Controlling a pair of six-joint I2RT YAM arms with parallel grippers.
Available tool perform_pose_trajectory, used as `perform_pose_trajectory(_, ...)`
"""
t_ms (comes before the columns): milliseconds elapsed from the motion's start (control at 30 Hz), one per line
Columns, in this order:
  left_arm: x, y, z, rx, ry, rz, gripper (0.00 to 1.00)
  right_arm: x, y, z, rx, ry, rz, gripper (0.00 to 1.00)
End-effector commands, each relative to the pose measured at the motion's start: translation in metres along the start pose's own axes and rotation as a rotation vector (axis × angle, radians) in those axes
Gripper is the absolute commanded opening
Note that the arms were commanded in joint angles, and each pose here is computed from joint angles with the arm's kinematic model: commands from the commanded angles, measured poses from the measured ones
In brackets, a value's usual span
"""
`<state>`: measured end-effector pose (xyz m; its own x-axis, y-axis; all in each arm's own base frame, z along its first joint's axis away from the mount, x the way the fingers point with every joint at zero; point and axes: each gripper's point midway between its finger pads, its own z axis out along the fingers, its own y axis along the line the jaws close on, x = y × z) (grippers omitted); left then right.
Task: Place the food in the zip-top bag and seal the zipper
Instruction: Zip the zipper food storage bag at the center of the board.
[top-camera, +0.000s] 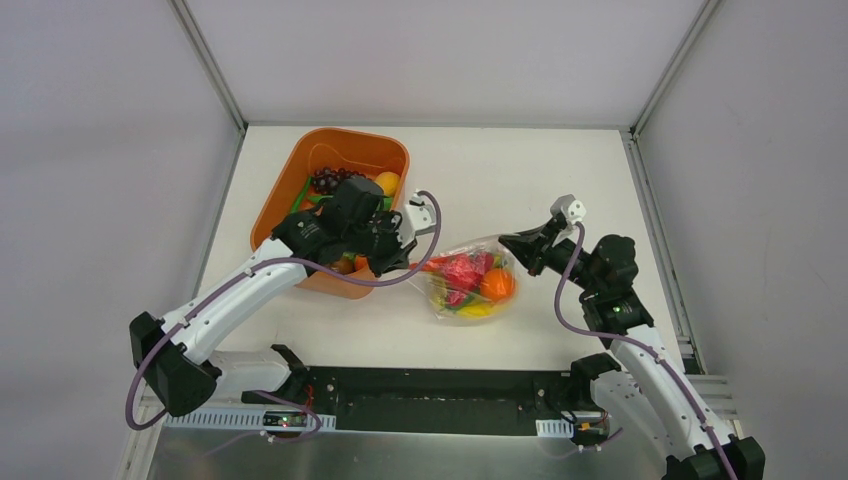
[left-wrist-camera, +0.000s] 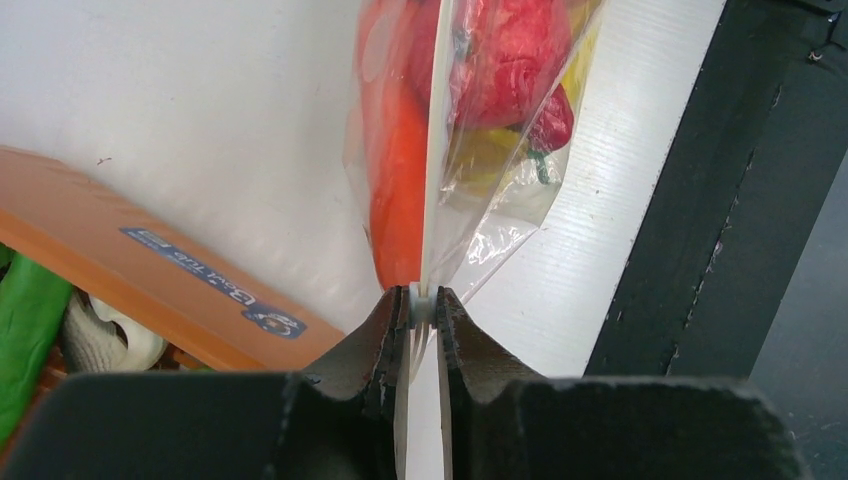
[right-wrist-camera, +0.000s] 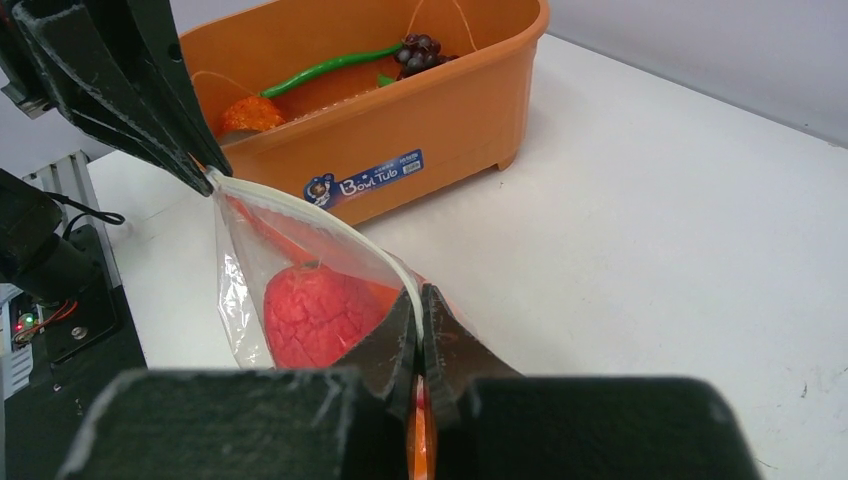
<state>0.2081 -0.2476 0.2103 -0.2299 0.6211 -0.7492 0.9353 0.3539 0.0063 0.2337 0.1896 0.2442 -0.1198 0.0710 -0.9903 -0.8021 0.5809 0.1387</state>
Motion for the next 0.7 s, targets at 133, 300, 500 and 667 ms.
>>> perform_pose_trajectory(133,0.025,0.004,-0.016,-0.048,0.070,-0.010,0.13,-0.027,-0.011,-0.002,0.054,-0.097,-0.069,0.00)
perform_pose_trajectory(300,0.032,0.003,-0.018,-0.049,0.084,-0.019,0.13,-0.028,-0.012,-0.003,0.058,-0.101,-0.072,0.00)
perform_pose_trajectory(500,0.031,0.007,-0.022,-0.069,0.079,-0.015,0.14,-0.028,-0.014,-0.003,0.063,-0.103,-0.074,0.00)
perform_pose_trajectory(667,0.027,0.010,-0.022,-0.077,0.070,-0.012,0.20,-0.029,-0.013,-0.004,0.063,-0.108,-0.077,0.00)
